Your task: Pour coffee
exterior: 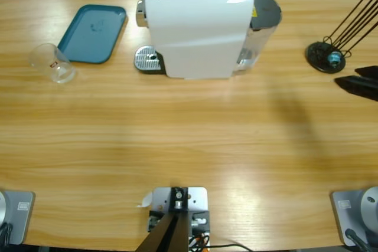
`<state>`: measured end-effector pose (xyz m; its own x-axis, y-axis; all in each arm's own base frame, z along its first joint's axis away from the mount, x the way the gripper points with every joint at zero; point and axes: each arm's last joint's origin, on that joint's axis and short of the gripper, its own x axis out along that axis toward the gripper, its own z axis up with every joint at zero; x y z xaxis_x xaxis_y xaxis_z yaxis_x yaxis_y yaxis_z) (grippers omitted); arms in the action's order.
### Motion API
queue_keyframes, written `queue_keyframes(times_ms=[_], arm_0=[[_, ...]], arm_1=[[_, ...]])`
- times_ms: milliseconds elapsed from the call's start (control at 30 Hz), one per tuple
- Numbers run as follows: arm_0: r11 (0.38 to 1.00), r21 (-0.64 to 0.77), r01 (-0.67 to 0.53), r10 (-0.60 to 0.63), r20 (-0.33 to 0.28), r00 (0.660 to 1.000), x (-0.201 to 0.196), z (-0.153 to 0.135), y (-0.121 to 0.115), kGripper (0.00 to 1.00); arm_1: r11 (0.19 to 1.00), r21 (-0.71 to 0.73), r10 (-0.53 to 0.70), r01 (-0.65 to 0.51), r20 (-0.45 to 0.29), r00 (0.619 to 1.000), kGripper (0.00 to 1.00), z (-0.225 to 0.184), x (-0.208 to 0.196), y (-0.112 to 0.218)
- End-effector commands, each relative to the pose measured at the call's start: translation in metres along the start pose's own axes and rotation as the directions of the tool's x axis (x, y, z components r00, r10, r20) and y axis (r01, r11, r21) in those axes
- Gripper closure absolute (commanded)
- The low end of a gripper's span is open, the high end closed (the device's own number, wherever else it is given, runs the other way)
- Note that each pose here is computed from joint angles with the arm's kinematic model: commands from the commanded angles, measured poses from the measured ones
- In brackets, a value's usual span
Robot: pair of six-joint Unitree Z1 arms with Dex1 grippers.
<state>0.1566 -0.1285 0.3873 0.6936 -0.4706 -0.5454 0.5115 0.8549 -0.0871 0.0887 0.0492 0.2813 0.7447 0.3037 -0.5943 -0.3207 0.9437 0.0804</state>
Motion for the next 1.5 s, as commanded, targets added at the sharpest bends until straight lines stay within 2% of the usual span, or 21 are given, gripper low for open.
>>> queue_keyframes(times_ms=[33,167,433,633,800,1100,1300,1500], arm_0=[[0.985,0.127,-0.118,0.116,0.023,0.993,-0.049,-0.055,0.011,0.000],[0.986,0.124,-0.113,0.110,0.030,0.993,-0.063,-0.082,0.019,0.009],[0.996,0.039,-0.074,0.076,-0.044,0.996,-0.051,-0.111,0.021,0.018],[0.997,0.021,-0.073,0.074,-0.029,0.997,-0.056,-0.118,0.024,0.021],[0.997,0.017,-0.074,0.074,-0.028,0.997,-0.057,-0.120,0.024,0.023],[0.997,0.015,-0.074,0.074,-0.026,0.997,-0.058,-0.120,0.025,0.023],[0.997,0.015,-0.074,0.075,-0.027,0.997,-0.057,-0.121,0.025,0.023],[0.997,0.015,-0.074,0.075,-0.026,0.997,-0.057,-0.121,0.025,0.023]], arm_1=[[0.945,0.170,-0.280,0.279,-0.019,0.960,0.509,0.027,-0.009,-0.021],[0.909,0.304,-0.271,0.285,-0.089,0.959,0.464,0.032,0.021,-0.032],[0.888,0.341,-0.260,0.309,-0.182,0.948,0.469,0.022,0.079,-0.041],[0.857,0.340,-0.311,0.387,-0.257,0.915,0.469,0.010,0.106,-0.052],[0.836,0.336,-0.362,0.433,-0.256,0.897,0.474,0.008,0.116,-0.057],[0.823,0.342,-0.376,0.454,-0.272,0.886,0.476,0.000,0.142,-0.062],[0.796,0.349,-0.423,0.494,-0.263,0.867,0.478,0.001,0.147,-0.068],[0.792,0.355,-0.430,0.498,-0.255,0.866,0.478,0.002,0.150,-0.071]])
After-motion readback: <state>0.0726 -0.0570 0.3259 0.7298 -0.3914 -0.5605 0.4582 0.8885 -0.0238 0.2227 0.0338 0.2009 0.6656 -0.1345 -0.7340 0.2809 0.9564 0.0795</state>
